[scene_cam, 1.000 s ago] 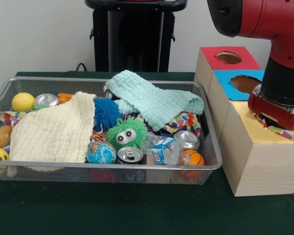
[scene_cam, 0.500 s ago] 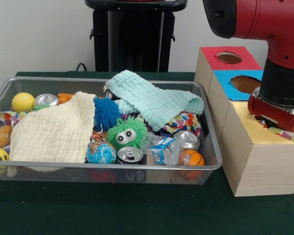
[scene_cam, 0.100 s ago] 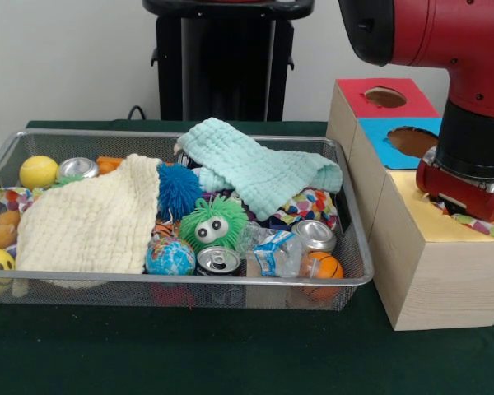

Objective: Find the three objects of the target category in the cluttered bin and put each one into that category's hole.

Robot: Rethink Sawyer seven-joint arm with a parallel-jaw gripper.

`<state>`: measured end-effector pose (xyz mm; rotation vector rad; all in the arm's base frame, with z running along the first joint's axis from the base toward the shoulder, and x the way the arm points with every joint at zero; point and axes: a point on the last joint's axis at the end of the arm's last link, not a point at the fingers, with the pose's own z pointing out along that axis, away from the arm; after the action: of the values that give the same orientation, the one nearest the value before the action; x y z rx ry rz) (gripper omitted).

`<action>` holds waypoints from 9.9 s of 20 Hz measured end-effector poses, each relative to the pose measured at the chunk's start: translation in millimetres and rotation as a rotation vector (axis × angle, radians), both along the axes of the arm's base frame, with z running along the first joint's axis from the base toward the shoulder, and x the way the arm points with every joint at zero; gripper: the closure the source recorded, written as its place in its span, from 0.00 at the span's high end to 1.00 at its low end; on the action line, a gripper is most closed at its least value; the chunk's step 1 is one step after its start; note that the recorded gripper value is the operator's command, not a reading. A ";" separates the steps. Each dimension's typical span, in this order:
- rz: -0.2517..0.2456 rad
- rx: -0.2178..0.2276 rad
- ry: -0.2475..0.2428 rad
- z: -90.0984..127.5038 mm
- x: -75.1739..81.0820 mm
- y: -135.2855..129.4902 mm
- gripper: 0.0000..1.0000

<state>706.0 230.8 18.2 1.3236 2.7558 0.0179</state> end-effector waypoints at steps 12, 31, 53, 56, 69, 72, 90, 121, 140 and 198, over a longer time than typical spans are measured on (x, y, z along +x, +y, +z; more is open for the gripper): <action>0.017 -0.029 -0.010 0.4 0.1 2.1 1.00; 0.020 -0.039 0.001 1.5 -0.1 1.6 1.00; 0.017 -0.041 0.006 1.8 -1.0 -1.2 0.00; 0.009 -0.038 0.020 3.8 -1.8 -5.9 0.00; -0.001 -0.018 0.143 66.5 -14.8 -13.5 0.00; -0.001 -0.016 0.158 78.4 -19.1 -13.9 0.00; 0.002 -0.013 0.145 74.1 -16.7 -12.2 1.00; -0.005 -0.002 0.158 65.8 -13.4 -19.0 0.00; 0.037 -0.031 0.285 90.1 -12.3 -19.2 0.00; 0.102 0.019 0.251 69.2 -13.7 55.8 0.00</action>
<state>692.3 286.6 87.4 1.2669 3.0364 -0.1234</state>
